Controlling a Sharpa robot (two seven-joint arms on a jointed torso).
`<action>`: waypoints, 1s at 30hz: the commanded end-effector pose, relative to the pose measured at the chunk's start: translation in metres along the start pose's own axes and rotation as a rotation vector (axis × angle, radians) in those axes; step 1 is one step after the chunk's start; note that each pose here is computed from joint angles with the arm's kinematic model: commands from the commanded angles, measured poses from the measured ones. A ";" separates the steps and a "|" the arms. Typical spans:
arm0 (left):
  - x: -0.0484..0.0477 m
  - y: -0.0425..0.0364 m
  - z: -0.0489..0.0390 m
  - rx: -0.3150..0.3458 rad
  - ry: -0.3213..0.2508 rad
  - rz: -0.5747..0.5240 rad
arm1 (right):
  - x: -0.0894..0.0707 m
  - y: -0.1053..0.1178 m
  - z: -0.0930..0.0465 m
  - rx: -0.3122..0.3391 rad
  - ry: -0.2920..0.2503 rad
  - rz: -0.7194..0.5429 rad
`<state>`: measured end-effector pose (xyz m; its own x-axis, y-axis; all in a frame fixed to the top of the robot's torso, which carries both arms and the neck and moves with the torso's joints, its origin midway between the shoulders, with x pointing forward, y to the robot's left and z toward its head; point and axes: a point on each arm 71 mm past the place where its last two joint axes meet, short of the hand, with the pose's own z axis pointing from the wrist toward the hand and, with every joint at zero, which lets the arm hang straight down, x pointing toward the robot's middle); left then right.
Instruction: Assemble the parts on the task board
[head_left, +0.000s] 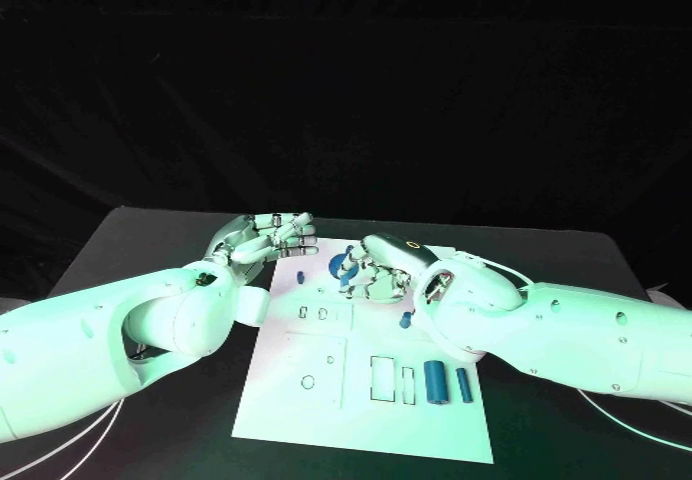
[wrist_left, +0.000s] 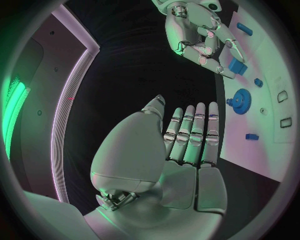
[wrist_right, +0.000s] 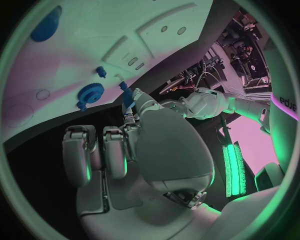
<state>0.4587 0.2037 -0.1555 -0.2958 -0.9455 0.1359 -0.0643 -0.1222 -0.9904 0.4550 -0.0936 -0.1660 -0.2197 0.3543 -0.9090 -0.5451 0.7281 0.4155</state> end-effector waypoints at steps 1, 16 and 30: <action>0.0020 -0.0007 0.0008 0.006 0.014 -0.005 | 0.009 0.001 0.003 0.018 0.030 -0.069; 0.0038 -0.0003 0.0015 0.004 0.018 -0.007 | 0.042 0.014 0.007 0.008 0.074 -0.097; 0.0036 -0.0002 0.0013 0.002 0.020 -0.008 | 0.055 0.015 0.009 0.016 0.094 -0.096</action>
<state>0.4595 0.2022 -0.1560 -0.2972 -0.9450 0.1365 -0.0663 -0.1222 -0.9903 0.4430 -0.0591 -0.2080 -0.2442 0.2515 -0.9365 -0.5497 0.7597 0.3474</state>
